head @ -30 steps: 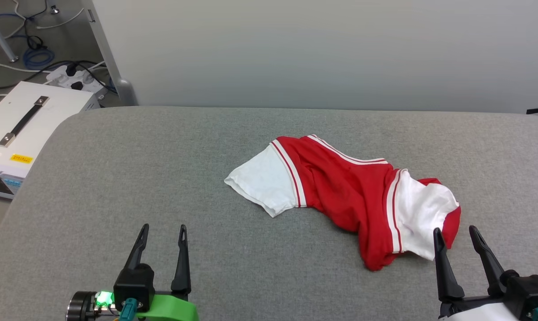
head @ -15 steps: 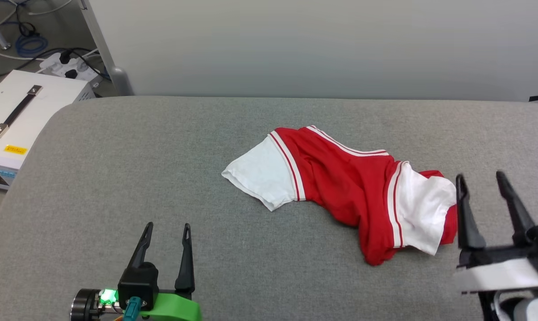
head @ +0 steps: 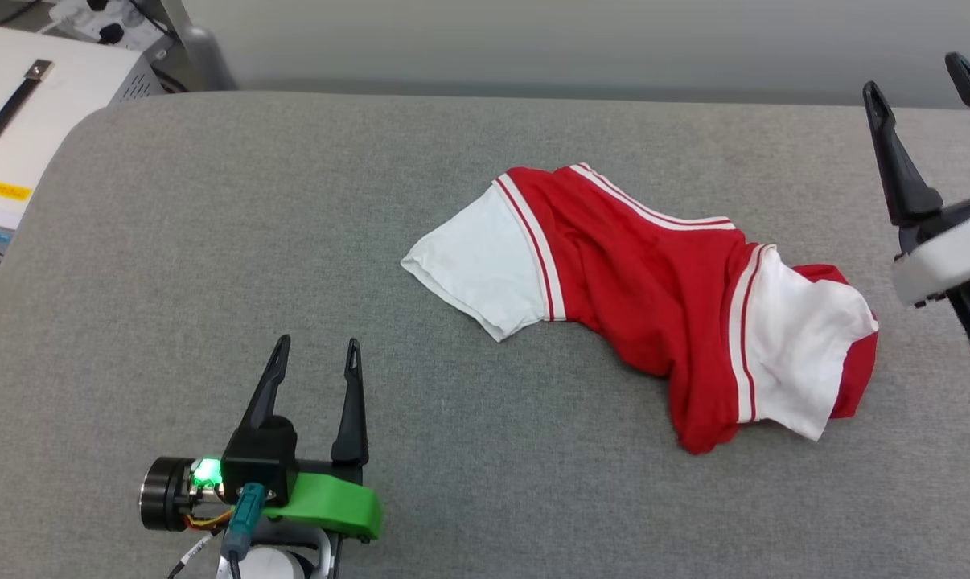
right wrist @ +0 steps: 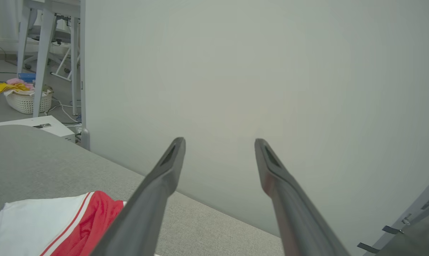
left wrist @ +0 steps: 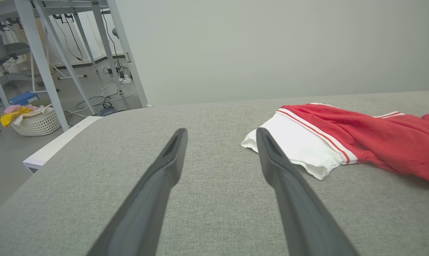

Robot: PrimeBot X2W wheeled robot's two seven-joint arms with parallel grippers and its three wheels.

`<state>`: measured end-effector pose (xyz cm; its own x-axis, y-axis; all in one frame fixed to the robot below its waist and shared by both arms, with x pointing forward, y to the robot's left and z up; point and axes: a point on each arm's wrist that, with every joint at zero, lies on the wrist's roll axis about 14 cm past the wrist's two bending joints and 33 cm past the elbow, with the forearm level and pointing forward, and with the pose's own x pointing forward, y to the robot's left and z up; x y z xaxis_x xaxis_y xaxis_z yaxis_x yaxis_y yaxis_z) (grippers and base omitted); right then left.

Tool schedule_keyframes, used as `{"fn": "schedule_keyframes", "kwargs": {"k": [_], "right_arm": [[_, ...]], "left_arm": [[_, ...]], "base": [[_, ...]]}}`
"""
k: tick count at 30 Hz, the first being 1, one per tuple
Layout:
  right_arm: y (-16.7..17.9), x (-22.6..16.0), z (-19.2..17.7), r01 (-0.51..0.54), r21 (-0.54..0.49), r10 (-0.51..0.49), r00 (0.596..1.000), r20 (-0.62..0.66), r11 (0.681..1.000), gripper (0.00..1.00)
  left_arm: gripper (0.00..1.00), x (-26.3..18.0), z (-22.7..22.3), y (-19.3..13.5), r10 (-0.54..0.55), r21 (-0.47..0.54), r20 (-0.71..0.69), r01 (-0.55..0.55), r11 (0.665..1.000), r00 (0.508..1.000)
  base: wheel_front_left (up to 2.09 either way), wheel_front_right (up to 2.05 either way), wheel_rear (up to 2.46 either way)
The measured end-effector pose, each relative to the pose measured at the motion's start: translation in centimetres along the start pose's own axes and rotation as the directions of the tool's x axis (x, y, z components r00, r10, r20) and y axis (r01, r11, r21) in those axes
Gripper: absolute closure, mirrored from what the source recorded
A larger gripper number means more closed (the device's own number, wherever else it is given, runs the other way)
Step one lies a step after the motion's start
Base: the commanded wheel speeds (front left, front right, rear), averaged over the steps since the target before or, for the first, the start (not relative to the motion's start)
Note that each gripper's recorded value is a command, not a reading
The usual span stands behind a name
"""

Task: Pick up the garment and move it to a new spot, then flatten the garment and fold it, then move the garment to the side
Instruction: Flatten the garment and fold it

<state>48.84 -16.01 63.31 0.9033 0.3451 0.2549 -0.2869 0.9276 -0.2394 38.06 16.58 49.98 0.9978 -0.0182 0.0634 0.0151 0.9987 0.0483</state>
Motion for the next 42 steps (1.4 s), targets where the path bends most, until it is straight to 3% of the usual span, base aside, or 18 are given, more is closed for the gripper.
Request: {"fn": "schedule_keyframes", "kwargs": {"k": [2, 4, 7, 10, 17, 26, 29, 33, 34, 35, 38, 42], "right_arm": [[0.5, 1.3, -2.1, -0.061, 0.014, 0.063, 0.989, -0.134, 0.998, 0.00], [1.5, 1.5, -4.8, -0.139, 0.010, 0.136, 0.948, -0.288, 0.990, 0.00], [2.9, 0.8, -8.8, -0.243, 0.047, 0.234, 0.833, -0.501, 0.969, 0.00], [3.8, -0.3, -12.1, -0.309, 0.101, 0.296, 0.691, -0.659, 0.946, 0.00], [4.6, -1.9, -17.8, -0.332, 0.214, 0.343, 0.403, -0.848, 0.919, 0.00], [6.5, -3.9, -25.2, -0.385, 0.248, 0.334, 0.175, -0.926, 0.889, 0.00], [6.6, -4.1, -26.8, -0.386, 0.256, 0.333, 0.146, -0.931, 0.886, 0.00], [7.3, -3.8, -27.7, -0.398, 0.275, 0.354, 0.142, -0.924, 0.875, 0.00], [7.4, -3.9, -27.7, -0.408, 0.272, 0.355, 0.142, -0.924, 0.871, 0.24], [7.4, -3.9, -27.7, -0.415, 0.271, 0.356, 0.143, -0.923, 0.869, 1.00], [8.0, -3.9, -27.1, -0.430, 0.279, 0.382, 0.173, -0.908, 0.858, 1.00], [8.6, -2.9, -25.2, -0.425, 0.287, 0.429, 0.288, -0.856, 0.859, 1.00]], "left_arm": [[0.00, 0.5, -0.3, -0.1, -0.001, -0.003, -0.005, 0.001, 1.000, 1.000], [0.00, 1.0, -0.5, -0.2, -0.001, -0.007, -0.008, 0.001, 1.000, 1.000], [0.00, 1.7, -0.7, -0.3, -0.001, -0.005, -0.009, 0.001, 1.000, 1.000], [0.00, 2.5, -0.9, -0.2, 0.003, -0.005, -0.010, -0.003, 1.000, 1.000], [0.00, 3.8, -1.7, -0.1, 0.006, -0.003, -0.021, -0.006, 1.000, 1.000], [0.00, 4.6, -4.1, 0.2, 0.019, 0.007, -0.078, -0.018, 1.000, 0.997], [0.00, 4.7, -4.8, 0.4, 0.025, 0.013, -0.095, -0.024, 1.000, 0.995], [0.00, 4.7, -5.4, 1.0, 0.044, 0.023, -0.112, -0.042, 0.999, 0.993], [0.00, 4.6, -5.4, 1.2, 0.049, 0.025, -0.114, -0.047, 0.999, 0.992], [0.00, 4.6, -5.4, 1.2, 0.050, 0.025, -0.114, -0.048, 0.999, 0.992], [0.00, 4.6, -5.2, 1.0, 0.047, 0.023, -0.108, -0.044, 0.999, 0.993], [0.00, 4.6, -4.2, 0.8, 0.039, 0.016, -0.084, -0.038, 0.999, 0.996]], "base": [[0.00, 0.00, 0.00], [0.00, 0.00, 0.00], [0.00, 0.00, 0.00], [0.00, 0.00, 0.00], [0.00, 0.00, 0.00], [0.00, 0.00, 0.00], [0.00, 0.00, 0.00], [0.00, 0.00, 0.00], [0.00, 0.00, 0.00], [0.00, 0.00, 0.00], [0.00, 0.00, 0.00], [0.00, 0.00, 0.00]]}}
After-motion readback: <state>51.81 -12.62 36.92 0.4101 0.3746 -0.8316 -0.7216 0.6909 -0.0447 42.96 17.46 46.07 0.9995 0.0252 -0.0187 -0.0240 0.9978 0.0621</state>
